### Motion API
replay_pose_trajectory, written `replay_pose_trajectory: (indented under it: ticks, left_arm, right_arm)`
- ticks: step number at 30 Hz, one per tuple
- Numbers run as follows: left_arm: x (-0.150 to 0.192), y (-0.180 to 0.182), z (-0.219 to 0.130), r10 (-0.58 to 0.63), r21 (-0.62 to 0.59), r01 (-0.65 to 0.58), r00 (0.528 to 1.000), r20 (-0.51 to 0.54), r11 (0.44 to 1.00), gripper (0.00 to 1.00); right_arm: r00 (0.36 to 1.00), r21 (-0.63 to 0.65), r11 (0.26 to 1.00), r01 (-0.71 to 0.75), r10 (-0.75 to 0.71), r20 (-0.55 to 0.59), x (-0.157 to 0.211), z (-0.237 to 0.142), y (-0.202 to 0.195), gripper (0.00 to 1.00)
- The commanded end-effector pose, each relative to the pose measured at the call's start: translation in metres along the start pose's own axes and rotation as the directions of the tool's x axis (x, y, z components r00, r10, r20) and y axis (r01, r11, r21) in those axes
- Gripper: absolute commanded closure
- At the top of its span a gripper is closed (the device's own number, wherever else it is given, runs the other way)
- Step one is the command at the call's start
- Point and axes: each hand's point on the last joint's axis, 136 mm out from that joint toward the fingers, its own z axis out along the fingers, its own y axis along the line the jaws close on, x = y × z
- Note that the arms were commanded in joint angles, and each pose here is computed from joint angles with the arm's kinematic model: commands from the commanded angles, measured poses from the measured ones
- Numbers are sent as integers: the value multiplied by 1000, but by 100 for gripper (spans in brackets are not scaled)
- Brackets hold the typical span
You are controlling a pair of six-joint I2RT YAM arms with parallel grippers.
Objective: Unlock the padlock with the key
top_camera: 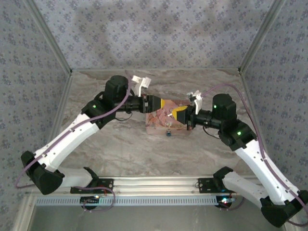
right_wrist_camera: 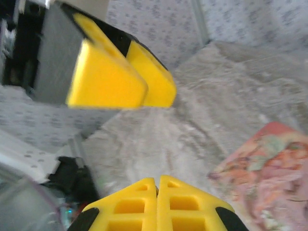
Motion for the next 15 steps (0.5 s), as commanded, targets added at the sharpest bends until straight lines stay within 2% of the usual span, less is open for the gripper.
replay_pose_trajectory:
  ticks: [1, 5, 7, 11, 15]
  left_arm:
    - [-15, 8, -13, -119, -40, 123, 989, 93, 992, 44]
    - [-14, 17, -9, -252, -36, 257, 963, 99, 966, 44]
    - [-13, 19, -5, -325, -27, 328, 942, 86, 944, 44]
    - [-10, 20, 3, -485, 8, 486, 872, 62, 874, 46]
    - [-12, 16, 9, -610, 88, 606, 791, 43, 791, 51]
  right_arm:
    - [978, 271, 943, 193, -207, 25, -18, -10, -30, 100]
    - [919, 409, 842, 353, -394, 18, -30, -9, -33, 100]
    - [870, 428, 790, 439, -493, 16, -33, -7, -25, 100]
    - [751, 476, 680, 557, -657, 60, -41, -6, -5, 100]
    - [692, 495, 620, 609, -720, 50, -43, -4, 2, 100]
